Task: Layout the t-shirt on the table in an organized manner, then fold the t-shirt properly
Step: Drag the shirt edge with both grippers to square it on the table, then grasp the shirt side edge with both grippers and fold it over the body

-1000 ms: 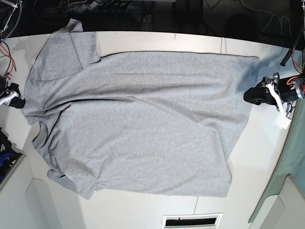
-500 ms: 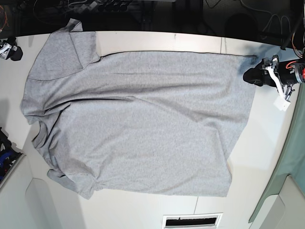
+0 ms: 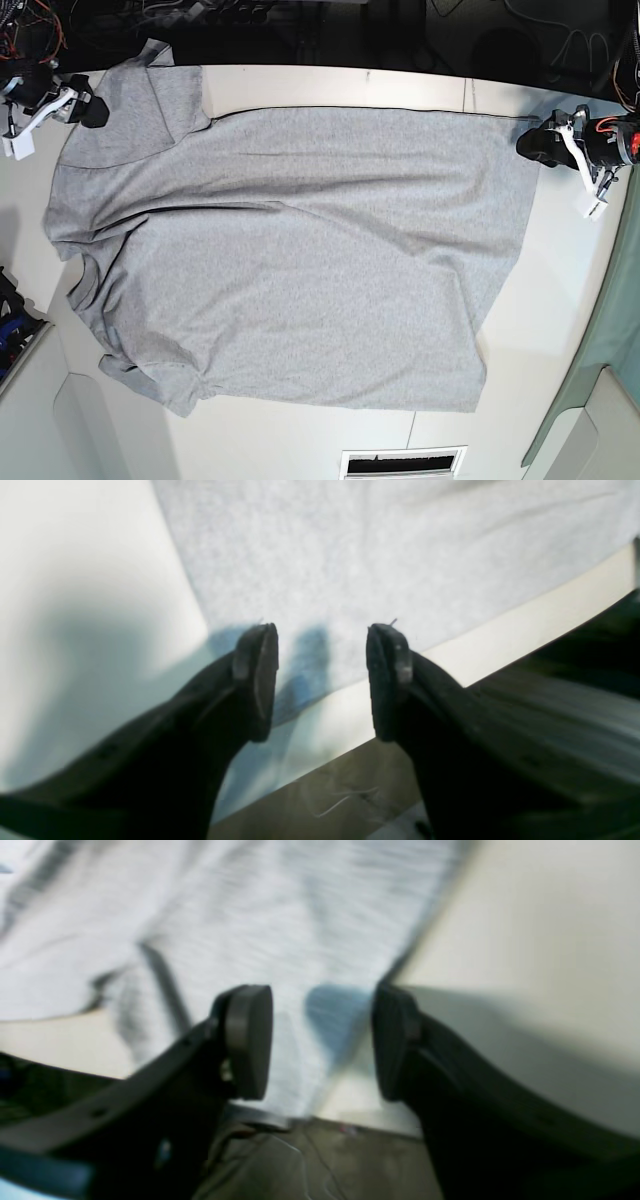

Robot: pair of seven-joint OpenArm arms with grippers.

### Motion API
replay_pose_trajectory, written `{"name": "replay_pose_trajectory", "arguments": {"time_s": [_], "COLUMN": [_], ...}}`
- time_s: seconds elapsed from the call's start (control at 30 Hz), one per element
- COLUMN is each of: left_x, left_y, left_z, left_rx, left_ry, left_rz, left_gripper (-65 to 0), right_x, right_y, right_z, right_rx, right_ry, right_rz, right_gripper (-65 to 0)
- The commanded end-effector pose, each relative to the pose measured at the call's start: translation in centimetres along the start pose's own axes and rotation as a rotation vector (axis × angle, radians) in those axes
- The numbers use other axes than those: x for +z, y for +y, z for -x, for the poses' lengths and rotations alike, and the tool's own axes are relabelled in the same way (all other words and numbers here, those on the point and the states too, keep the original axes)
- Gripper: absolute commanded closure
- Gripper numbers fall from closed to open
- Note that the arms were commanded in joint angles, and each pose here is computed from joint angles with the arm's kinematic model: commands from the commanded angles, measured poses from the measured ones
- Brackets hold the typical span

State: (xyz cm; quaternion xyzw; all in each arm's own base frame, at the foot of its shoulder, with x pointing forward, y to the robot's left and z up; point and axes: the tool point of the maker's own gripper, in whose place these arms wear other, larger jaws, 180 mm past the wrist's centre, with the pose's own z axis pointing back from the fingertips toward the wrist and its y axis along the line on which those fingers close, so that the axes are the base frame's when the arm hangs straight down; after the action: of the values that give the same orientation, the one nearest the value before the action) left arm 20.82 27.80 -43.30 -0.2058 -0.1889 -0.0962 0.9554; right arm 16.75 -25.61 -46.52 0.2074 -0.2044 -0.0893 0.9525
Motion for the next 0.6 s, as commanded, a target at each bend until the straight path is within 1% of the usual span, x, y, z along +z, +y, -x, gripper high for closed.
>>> {"name": "replay_pose_trajectory", "arguments": {"time_s": [0.0,0.07,0.2,0.23,0.33,0.47,0.5,0.53,0.57], "left_x": [0.9,0.9,0.9,0.9,0.7,0.4,0.2,0.0,-0.1], "left_y": [0.8,1.5,3.2,3.8,4.9,5.3,4.9,4.2,3.9], "left_z": [-1.1,-1.0,-0.1,0.2,1.5,3.2,3.6,4.1,4.7], "left_rx": [-0.013,-0.005,0.008,0.027,0.076,0.151,0.148,0.121,0.132], "left_ry": [-0.032,-0.026,-0.007,-0.009,-0.005,0.009,0.021,0.044,0.069], "left_rz": [-0.029,-0.068,-0.133,-0.152,-0.168,-0.149,-0.123,-0.086,-0.072], "left_gripper": [-31.6,-31.6,-31.6,-31.6,-31.6,-31.6,-31.6,-31.6,-31.6], "right_x": [-0.1,-0.6,-1.1,-1.1,-1.0,-1.0,-1.0,-1.0,-1.0], "right_y": [0.3,1.0,1.7,1.8,1.7,1.8,1.9,1.9,2.0], "right_z": [0.6,0.7,1.1,1.1,1.2,1.1,1.1,1.1,1.1], "right_rx": [0.009,-0.002,-0.014,-0.015,-0.013,-0.015,-0.018,-0.021,-0.022], "right_ry": [0.027,0.020,0.019,0.021,0.029,0.026,0.023,0.023,0.025], "right_rz": [-0.002,-0.025,-0.041,-0.042,-0.041,-0.044,-0.048,-0.052,-0.054], "right_gripper": [-32.5,-32.5,-32.5,-32.5,-32.5,-32.5,-32.5,-32.5,-32.5]}}
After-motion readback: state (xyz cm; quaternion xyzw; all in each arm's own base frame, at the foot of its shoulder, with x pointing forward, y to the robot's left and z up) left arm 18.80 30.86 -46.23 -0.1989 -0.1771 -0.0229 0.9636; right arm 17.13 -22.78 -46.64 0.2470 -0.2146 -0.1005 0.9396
